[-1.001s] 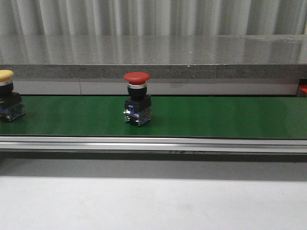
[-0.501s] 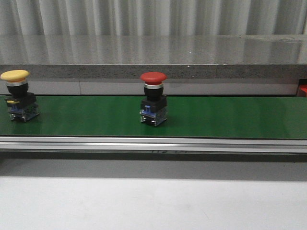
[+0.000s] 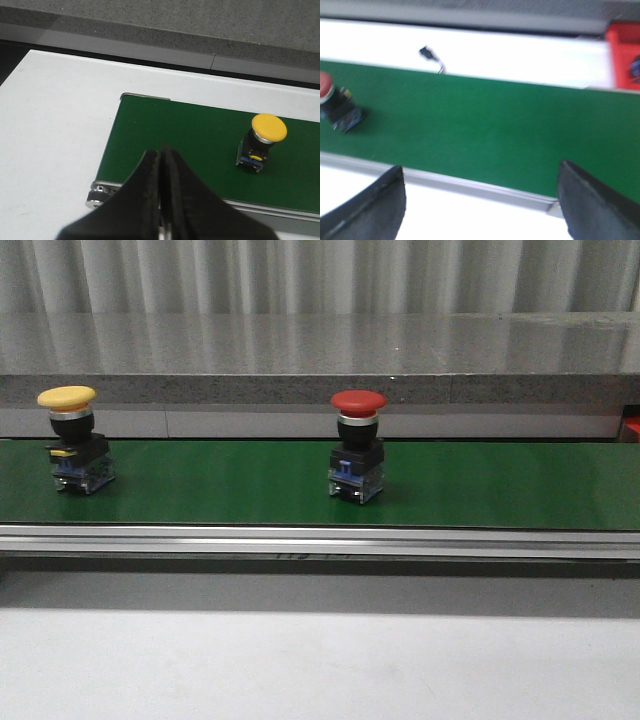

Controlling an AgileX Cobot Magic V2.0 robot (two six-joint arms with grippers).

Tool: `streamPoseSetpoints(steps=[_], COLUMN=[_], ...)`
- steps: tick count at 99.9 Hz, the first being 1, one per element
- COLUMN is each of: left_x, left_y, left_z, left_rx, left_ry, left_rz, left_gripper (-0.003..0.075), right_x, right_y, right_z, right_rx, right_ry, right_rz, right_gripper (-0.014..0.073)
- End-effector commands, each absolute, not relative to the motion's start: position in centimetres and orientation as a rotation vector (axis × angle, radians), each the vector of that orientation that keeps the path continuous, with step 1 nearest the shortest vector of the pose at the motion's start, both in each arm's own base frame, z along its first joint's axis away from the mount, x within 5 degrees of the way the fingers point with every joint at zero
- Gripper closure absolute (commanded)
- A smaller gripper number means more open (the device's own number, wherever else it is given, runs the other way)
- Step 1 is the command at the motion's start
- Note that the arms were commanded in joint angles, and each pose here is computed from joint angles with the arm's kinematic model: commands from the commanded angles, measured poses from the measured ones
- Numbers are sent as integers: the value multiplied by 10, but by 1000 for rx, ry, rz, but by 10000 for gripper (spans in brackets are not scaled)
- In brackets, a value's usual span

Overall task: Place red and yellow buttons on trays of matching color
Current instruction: 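Lower the right gripper onto the red button and grasp it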

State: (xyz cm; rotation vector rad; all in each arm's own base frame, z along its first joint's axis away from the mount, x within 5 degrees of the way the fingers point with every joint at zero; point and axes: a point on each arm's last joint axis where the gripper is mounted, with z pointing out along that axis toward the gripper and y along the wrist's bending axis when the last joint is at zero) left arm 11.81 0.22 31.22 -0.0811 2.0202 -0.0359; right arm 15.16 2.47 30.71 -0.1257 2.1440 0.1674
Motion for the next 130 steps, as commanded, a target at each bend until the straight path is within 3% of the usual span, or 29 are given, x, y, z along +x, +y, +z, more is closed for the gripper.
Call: streamPoseSetpoints(steps=[1, 24, 43, 102, 109, 121, 130], left_x=[121, 121, 121, 121, 121, 121, 121], left_y=[3, 3, 3, 3, 3, 3, 3], left_z=[328, 328, 328, 328, 328, 328, 328], left_rx=[-92, -92, -92, -92, -92, -92, -92], left_ry=[1914, 1914, 1914, 1914, 1914, 1914, 1914], left_rz=[-44, -44, -44, -44, -44, -44, -44], left_gripper=[741, 741, 741, 741, 741, 741, 741], right_x=[169, 206, 238, 291, 297, 300, 298], right_y=[37, 76, 101, 141, 144, 145, 145], right_z=[311, 287, 286, 272, 265, 256, 256], right_rx=[-190, -341, -400, -476, -485, -493, -496], right_ry=[2099, 2139, 2177, 2236, 2257, 2288, 2303], right_rz=[197, 266, 287, 301, 292, 285, 284], right_gripper=[-18, -18, -18, -12, 48, 285, 403])
